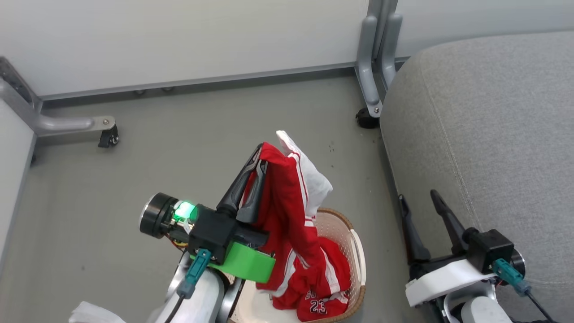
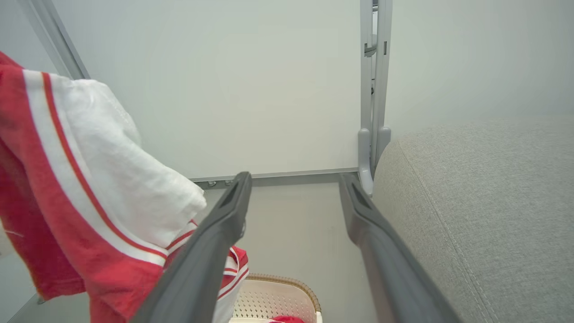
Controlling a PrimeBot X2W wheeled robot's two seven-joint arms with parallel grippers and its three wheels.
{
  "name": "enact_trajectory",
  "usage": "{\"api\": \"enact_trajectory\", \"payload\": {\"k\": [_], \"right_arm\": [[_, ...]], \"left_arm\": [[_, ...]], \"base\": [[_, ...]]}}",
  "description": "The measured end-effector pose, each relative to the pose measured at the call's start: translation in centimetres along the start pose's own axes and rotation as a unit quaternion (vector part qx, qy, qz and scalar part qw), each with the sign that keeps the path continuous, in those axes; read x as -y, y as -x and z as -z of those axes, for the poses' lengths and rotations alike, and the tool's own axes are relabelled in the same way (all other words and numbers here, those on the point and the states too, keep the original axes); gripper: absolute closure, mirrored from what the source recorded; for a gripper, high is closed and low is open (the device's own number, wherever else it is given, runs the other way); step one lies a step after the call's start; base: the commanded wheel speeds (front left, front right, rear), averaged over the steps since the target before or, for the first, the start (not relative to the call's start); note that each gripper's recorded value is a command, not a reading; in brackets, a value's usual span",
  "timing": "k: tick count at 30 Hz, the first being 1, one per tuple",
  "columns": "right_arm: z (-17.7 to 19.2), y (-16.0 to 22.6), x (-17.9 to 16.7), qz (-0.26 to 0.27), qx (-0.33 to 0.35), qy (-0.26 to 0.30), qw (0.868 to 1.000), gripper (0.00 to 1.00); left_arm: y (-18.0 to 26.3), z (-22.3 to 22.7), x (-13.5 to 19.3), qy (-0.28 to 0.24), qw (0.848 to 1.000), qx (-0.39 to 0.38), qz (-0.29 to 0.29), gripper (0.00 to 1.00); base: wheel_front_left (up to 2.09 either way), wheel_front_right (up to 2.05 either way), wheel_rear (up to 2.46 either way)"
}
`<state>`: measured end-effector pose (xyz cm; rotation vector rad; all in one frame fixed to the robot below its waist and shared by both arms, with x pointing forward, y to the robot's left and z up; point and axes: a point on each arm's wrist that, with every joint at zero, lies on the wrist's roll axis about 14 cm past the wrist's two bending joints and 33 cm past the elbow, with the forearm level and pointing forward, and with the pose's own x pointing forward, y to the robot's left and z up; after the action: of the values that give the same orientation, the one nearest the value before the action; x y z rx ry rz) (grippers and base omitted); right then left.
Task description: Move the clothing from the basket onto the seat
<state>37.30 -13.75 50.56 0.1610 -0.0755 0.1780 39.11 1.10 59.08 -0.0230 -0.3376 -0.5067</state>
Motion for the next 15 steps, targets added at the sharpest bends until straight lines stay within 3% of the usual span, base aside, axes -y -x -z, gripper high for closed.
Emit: {"api": "enact_trajectory", "payload": {"k": [6, 15], "right_arm": [[-0.2, 0.7, -2.3, -0.031, 0.002, -0.012, 0.999, 0.0], [-0.7, 1.6, -8.4, -0.136, 0.003, -0.052, 0.989, 0.0]], "left_arm": [[-0.1, -3.5, -0.2, -0.008, 0.999, 0.047, -0.004, 1.0], [-0.5, -5.7, 0.5, -0.013, 0.997, 0.079, 0.011, 1.0]], "base": [[0.0, 0.0, 0.0], [0.0, 0.0, 0.0]]}}
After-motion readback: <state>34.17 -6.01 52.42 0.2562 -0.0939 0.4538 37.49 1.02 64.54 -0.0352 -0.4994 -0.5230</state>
